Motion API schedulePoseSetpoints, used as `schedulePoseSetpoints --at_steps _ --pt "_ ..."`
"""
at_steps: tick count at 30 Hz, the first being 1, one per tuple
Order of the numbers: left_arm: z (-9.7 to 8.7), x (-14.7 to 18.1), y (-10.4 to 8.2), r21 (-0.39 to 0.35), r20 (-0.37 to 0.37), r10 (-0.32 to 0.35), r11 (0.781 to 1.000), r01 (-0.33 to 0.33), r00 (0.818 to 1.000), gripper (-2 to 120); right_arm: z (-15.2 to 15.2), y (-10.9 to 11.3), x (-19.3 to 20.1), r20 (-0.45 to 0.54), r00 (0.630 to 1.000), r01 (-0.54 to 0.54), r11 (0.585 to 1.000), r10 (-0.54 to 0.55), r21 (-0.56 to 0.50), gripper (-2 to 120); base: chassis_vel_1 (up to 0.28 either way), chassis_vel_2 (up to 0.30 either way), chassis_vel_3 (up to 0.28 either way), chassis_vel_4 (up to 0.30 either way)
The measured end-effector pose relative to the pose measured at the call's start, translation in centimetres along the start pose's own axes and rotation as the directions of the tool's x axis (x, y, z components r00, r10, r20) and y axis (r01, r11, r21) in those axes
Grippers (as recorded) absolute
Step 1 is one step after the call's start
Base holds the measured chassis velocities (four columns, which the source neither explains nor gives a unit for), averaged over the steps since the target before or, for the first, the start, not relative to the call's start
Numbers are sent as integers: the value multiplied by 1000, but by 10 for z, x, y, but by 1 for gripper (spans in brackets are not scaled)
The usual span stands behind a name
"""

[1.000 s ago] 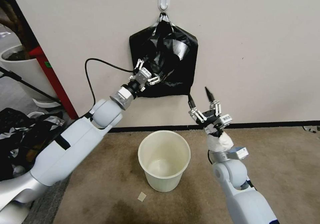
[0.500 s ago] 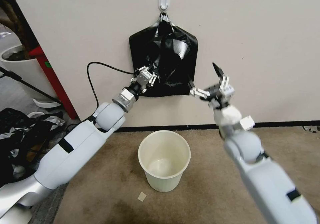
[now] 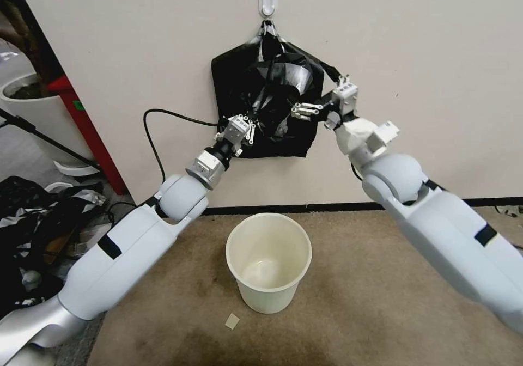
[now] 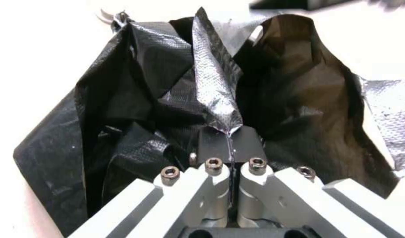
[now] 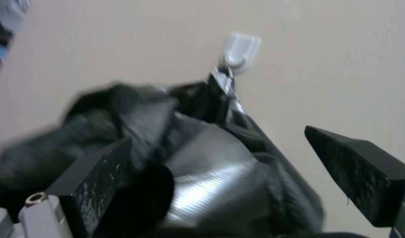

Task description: Place a trash bag onto the trash bin.

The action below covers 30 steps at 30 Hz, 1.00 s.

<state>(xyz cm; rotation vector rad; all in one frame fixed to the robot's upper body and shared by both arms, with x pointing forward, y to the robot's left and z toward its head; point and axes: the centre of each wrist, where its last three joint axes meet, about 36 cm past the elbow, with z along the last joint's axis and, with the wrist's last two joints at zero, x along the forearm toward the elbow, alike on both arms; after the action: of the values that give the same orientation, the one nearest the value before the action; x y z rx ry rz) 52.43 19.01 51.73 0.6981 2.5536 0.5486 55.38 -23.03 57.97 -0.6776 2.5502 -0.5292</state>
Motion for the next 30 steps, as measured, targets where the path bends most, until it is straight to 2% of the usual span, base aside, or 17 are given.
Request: schedulePoseSetpoints --at_steps 5,8,9,11,16,24,28,29,30 --pt "-1 1 -2 7 5 -1 1000 1 1000 0 -3 -12 -3 -68 998 21 998 -16 61 96 0 0 0 0" --pt "-3 -1 -5 16 11 -2 1000 2 1000 0 -4 -22 0 -92 994 73 993 -65 89 86 0 0 0 0" --pt "-3 -1 -5 16 11 -2 1000 2 1000 0 -4 -22 0 -92 994 73 993 -65 89 86 0 0 0 0" --pt "-4 -2 -7 22 16 -2 1000 2 1000 0 -3 -29 3 -114 986 131 985 -118 110 76 0 0 0 0" --pt "-5 -1 -8 25 19 -4 1000 3 1000 0 -1 -37 1 -138 982 146 978 -126 150 69 0 0 0 0" --pt "-4 2 -8 27 15 -1 1000 1 1000 0 3 -48 -9 -157 978 160 973 -134 169 71 0 0 0 0" --pt "-4 3 -7 26 13 -2 1000 2 1000 0 3 -51 -11 -158 974 191 966 -164 174 79 0 0 0 0" --pt "-4 4 -7 28 14 -3 1000 3 1000 0 1 -53 -12 -165 969 215 959 -185 186 89 0 0 0 0" --pt "-4 4 -7 28 14 -3 1000 3 1000 0 1 -53 -12 -165 969 215 959 -185 186 89 0 0 0 0"
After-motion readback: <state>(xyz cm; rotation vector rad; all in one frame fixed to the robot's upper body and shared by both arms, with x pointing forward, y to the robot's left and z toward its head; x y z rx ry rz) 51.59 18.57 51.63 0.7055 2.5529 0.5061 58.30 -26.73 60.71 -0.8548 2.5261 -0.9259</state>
